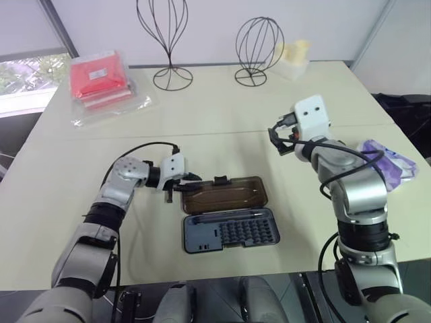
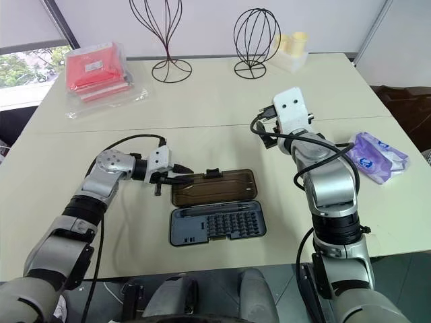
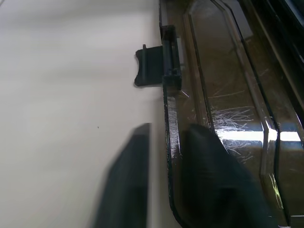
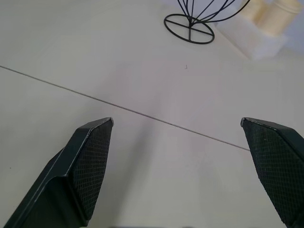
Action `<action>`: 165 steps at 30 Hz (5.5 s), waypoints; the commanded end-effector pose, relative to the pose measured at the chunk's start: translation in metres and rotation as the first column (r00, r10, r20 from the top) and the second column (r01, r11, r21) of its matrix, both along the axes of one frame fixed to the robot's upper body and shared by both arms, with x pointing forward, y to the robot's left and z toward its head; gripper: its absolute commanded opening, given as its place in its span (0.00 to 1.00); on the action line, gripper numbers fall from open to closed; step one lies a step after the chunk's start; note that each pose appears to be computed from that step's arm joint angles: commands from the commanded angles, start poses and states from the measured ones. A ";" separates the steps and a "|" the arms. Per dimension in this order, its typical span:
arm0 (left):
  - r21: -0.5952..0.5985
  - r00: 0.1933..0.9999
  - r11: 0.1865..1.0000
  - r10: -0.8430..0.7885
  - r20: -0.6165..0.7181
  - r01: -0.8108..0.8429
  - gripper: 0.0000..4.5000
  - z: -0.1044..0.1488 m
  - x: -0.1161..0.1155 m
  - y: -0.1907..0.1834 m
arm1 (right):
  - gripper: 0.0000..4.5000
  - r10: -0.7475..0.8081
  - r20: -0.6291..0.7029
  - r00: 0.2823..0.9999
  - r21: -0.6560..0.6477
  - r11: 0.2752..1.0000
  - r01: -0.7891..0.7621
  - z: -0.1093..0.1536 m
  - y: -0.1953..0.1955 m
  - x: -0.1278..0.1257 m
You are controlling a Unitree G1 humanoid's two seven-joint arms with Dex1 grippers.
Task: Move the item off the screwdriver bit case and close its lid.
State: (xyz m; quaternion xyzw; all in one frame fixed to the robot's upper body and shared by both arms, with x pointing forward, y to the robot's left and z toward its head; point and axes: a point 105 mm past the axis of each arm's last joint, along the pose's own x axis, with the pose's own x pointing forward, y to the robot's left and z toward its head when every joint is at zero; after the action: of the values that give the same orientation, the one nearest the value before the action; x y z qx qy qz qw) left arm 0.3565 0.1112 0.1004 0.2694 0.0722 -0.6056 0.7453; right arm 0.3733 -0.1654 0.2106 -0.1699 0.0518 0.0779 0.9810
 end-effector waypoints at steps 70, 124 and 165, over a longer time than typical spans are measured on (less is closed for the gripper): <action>-0.020 0.955 0.985 -0.173 -0.243 0.173 0.00 -0.014 -0.110 0.003 | 0.59 0.638 -0.469 0.611 -0.094 0.651 -0.753 -0.104 0.058 -0.002; -0.361 0.900 0.824 0.401 -0.172 -0.436 0.00 0.063 0.019 0.047 | 0.00 0.747 -0.115 0.654 -0.730 0.384 -0.566 -0.040 0.106 -0.044; -0.194 0.991 0.977 0.062 -0.119 -0.084 0.00 0.032 -0.021 0.030 | 0.84 0.668 -0.171 0.724 -0.390 0.629 -0.672 0.022 0.037 -0.090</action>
State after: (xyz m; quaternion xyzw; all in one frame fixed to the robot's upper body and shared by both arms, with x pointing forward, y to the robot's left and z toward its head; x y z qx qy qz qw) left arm 0.3377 0.1466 0.1141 0.1370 0.0931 -0.5779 0.7991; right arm 0.2882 -0.1221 0.2220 -0.3934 0.0160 0.4397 0.8072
